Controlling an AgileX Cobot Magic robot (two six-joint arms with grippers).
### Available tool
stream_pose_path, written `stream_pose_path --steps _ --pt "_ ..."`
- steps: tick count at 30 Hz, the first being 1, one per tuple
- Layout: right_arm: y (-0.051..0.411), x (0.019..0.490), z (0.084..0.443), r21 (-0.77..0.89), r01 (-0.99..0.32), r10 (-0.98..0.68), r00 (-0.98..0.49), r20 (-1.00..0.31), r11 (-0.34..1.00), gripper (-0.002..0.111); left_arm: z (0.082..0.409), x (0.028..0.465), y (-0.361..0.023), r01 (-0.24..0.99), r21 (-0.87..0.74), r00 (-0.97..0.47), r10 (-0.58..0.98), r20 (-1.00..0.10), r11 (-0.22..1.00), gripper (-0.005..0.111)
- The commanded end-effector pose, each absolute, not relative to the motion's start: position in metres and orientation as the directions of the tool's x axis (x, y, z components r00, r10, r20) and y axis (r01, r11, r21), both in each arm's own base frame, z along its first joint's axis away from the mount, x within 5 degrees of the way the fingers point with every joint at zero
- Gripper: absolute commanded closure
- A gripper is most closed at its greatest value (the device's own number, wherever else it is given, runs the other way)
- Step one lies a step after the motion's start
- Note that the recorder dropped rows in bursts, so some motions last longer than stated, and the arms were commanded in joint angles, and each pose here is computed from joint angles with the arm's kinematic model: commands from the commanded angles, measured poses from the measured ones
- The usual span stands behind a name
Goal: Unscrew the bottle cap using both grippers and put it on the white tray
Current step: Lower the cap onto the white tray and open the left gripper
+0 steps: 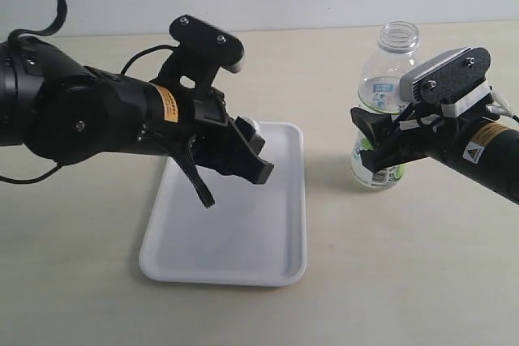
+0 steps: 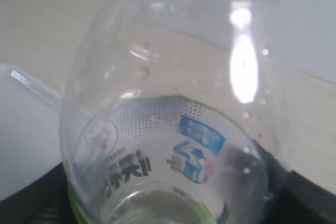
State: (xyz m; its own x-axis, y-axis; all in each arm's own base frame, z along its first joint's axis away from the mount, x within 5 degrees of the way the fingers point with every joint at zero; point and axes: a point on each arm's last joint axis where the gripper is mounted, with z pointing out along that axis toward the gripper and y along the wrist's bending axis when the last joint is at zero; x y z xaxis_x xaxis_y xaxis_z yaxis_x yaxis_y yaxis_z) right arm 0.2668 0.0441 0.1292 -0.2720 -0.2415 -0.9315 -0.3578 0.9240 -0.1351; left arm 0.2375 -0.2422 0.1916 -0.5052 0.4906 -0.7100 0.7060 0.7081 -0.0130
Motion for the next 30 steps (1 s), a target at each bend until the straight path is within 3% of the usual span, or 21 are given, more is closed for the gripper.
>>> stream_pose_path --steps 1,17,30 --pt "0.046 0.269 0.134 -0.146 -0.361 -0.237 -0.222 -0.946 0.921 0.108 0.176 0.239 -0.246 0.711 -0.009 -0.512 0.508 -0.692 0.703 0.107" --pt "0.046 0.269 0.134 -0.144 -0.361 -0.235 -0.223 -0.946 0.921 0.108 0.116 0.245 -0.252 0.719 0.003 -0.553 0.575 -0.603 0.695 0.107" --pt "0.046 0.269 0.134 -0.144 -0.361 -0.235 -0.223 -0.946 0.921 0.108 0.098 0.246 -0.252 0.724 0.008 -0.561 0.596 -0.575 0.690 0.107"
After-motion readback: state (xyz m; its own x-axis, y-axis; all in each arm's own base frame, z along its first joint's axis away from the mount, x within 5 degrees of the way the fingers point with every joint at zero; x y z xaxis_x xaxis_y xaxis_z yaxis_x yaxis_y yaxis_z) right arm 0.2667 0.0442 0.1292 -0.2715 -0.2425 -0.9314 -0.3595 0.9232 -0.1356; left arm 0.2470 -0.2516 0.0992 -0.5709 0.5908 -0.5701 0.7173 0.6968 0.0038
